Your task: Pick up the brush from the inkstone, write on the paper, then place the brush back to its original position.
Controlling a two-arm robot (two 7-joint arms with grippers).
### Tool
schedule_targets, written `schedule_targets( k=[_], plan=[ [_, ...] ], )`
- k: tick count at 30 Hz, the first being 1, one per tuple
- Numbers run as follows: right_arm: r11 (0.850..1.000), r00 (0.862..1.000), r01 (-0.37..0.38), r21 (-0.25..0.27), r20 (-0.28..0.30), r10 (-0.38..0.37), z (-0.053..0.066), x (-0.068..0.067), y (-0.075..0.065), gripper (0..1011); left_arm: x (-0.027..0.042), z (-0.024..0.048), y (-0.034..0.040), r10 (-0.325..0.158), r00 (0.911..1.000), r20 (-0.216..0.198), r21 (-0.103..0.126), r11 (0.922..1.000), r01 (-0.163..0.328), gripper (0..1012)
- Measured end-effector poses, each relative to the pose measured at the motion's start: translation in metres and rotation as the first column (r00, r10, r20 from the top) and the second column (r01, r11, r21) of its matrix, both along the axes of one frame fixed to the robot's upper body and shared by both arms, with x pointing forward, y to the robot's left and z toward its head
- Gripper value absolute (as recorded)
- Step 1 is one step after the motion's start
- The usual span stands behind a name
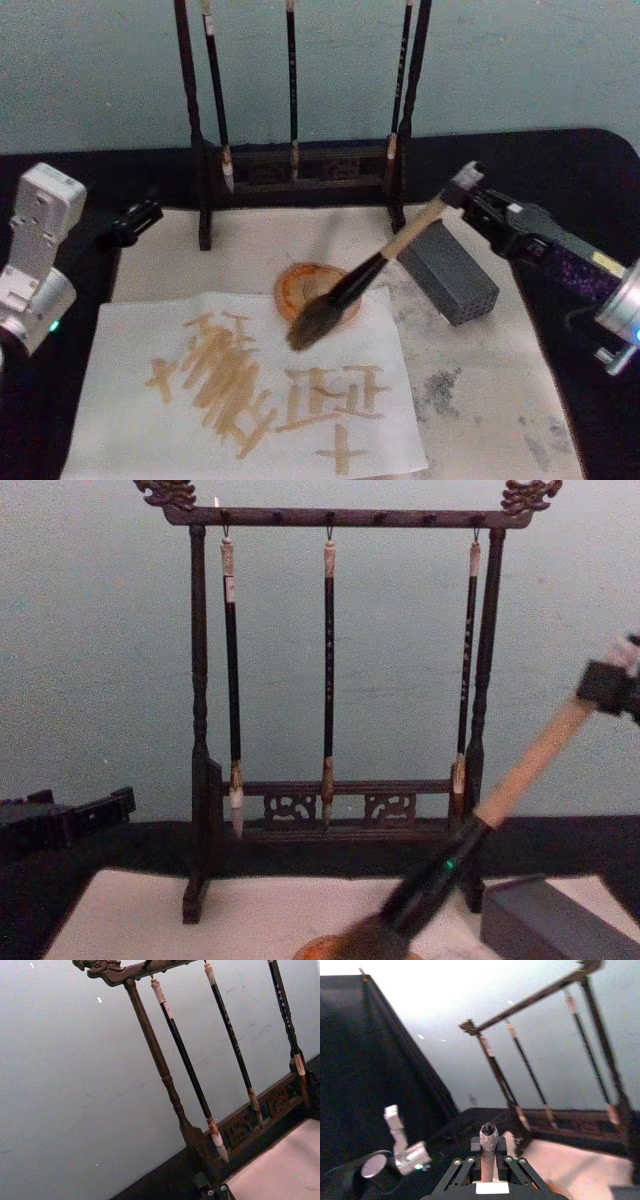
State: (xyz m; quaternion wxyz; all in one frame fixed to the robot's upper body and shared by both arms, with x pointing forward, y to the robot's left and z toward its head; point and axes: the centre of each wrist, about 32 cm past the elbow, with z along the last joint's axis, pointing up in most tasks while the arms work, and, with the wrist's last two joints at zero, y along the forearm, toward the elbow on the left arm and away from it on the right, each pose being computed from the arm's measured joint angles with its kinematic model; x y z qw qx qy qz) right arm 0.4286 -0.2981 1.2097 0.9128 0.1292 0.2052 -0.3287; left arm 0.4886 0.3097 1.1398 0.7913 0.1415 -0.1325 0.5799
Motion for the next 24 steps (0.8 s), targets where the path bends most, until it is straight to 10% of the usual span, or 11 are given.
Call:
schedule_targets(
  k=[10,24],
  plan=[
    [0.996,0.996,-0.09,0.005,0.01,0.09,-0.002,0.011,0.039,176,0.0,0.0,0.0,0.0,1.0,0.0,0.0,1.0,0.0,1002],
    [0.997,0.991,-0.078,-0.017,-0.111,0.076,-0.034,0.024,0.045,176,0.0,0.0,0.0,0.0,1.0,0.0,0.0,1.0,0.0,1002]
  ],
)
